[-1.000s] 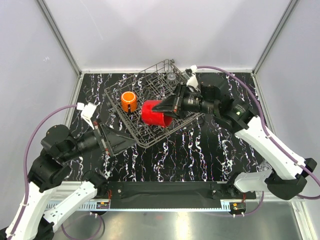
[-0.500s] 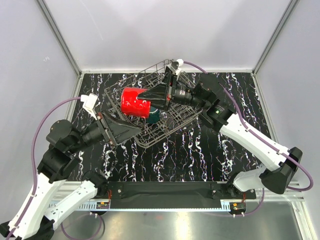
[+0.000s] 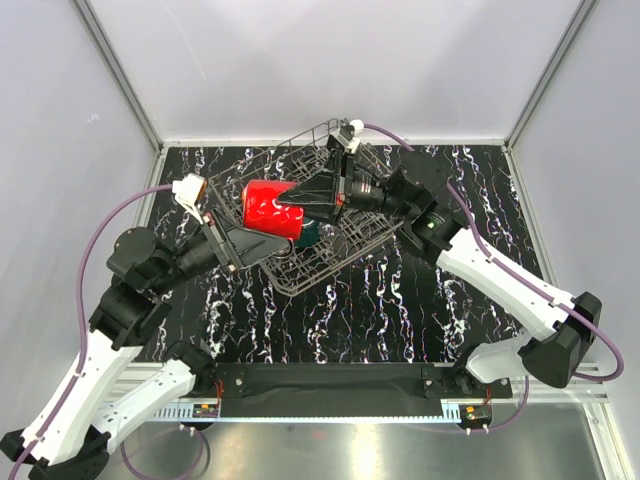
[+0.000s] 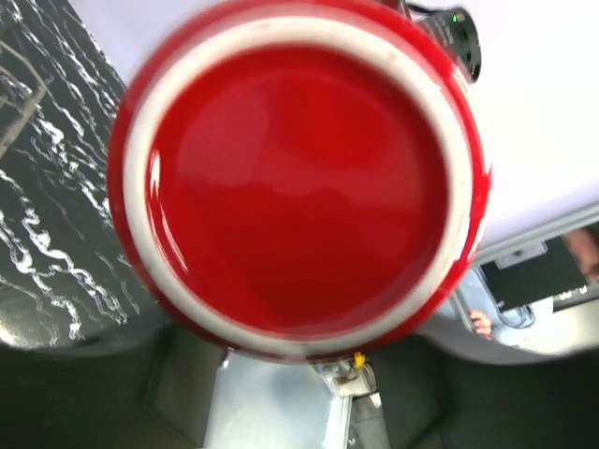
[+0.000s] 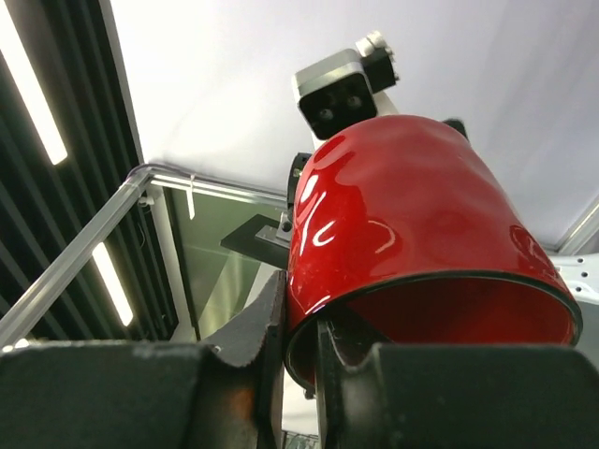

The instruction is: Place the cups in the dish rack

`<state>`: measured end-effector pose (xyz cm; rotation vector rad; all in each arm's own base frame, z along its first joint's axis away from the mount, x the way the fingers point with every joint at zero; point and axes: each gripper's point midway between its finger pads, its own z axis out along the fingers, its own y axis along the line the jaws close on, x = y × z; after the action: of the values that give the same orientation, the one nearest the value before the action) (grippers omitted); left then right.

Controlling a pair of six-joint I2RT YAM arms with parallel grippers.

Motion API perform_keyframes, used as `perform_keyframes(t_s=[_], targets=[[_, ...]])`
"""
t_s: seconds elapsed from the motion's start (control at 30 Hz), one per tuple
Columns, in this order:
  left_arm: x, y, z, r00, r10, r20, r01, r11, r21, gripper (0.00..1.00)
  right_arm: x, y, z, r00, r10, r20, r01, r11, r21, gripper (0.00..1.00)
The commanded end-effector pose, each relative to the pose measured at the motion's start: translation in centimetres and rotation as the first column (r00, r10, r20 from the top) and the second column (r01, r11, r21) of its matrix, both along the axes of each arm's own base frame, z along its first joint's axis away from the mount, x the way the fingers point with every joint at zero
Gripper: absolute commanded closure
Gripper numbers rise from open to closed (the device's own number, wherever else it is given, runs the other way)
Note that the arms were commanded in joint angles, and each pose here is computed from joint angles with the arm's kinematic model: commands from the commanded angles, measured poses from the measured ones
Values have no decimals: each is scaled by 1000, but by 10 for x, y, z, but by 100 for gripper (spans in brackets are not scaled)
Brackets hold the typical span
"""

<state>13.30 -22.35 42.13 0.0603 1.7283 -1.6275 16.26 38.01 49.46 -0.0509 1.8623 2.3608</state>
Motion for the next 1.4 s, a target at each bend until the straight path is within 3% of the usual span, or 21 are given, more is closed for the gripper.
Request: perform_keyframes(t_s=[0.0, 0.03, 0.1, 0.13, 0.23, 0.27, 0.33, 0.37, 0.43, 0.5, 0.63, 0.77, 0.87, 0.97, 1.27, 1.33, 1.37], targets=[[2, -4, 20, 998, -12, 59, 16, 998, -56, 53, -22, -22, 42, 991, 4, 136, -22, 991, 135, 100], [3, -6, 19, 998, -20, 55, 23, 998, -55, 66, -22, -21, 42, 990, 2, 140, -22, 990, 136, 100], [4, -8, 20, 998, -31, 56, 34, 998, -53, 81, -21, -21, 42, 989, -1, 147, -19, 991, 133, 100], [5, -9, 19, 998, -34, 55, 36, 998, -48, 100, -22, -21, 43, 987, -7, 161, -14, 991, 131, 100], [12, -7, 17, 999, 5, 53, -4, 1000, -28, 100, -21, -19, 39, 981, -19, 191, 6, 998, 67, 96], [16, -7, 16, 998, 22, 54, -21, 1000, -18, 100, -16, -16, 23, 989, -23, 148, 26, 999, -21, 77], [24, -3, 15, 995, 68, 72, -70, 997, 28, 100, -12, -22, 23, 969, -88, 232, 111, 990, -87, 58], [31, -5, 10, 995, 80, 65, -84, 995, 60, 100, -8, -24, -5, 979, -96, 180, 137, 963, -232, 43], [40, -5, 3, 993, 103, 64, -111, 985, 134, 100, 3, -39, -7, 940, -175, 295, 267, 912, -310, 27], [50, -10, -1, 993, 103, 61, -111, 981, 161, 100, 8, -56, -34, 934, -214, 285, 327, 832, -448, 7], [73, -19, -7, 990, 128, 66, -138, 973, 186, 100, 12, -99, -48, 896, -295, 333, 438, 715, -545, 4], [99, -32, -17, 986, 149, 69, -162, 953, 255, 100, 11, -160, -89, 848, -387, 364, 518, 453, -725, 4], [122, -48, -36, 985, 156, 67, -169, 931, 322, 100, 3, -200, -110, 816, -403, 415, 545, 294, -786, 4], [146, -68, -48, 984, 164, 75, -180, 907, 380, 100, -10, -229, -118, 806, -380, 453, 551, 205, -809, 5], [225, -124, -85, 960, 236, 152, -280, 784, 554, 100, -38, -255, -128, 841, -260, 475, 525, 175, -833, 5], [243, -136, -113, 954, 247, 170, -298, 721, 625, 100, -43, -258, -126, 839, -249, 485, 533, 190, -824, 5], [250, -142, -103, 947, 253, 196, -320, 717, 620, 100, -44, -259, -124, 836, -253, 487, 537, 195, -821, 5]])
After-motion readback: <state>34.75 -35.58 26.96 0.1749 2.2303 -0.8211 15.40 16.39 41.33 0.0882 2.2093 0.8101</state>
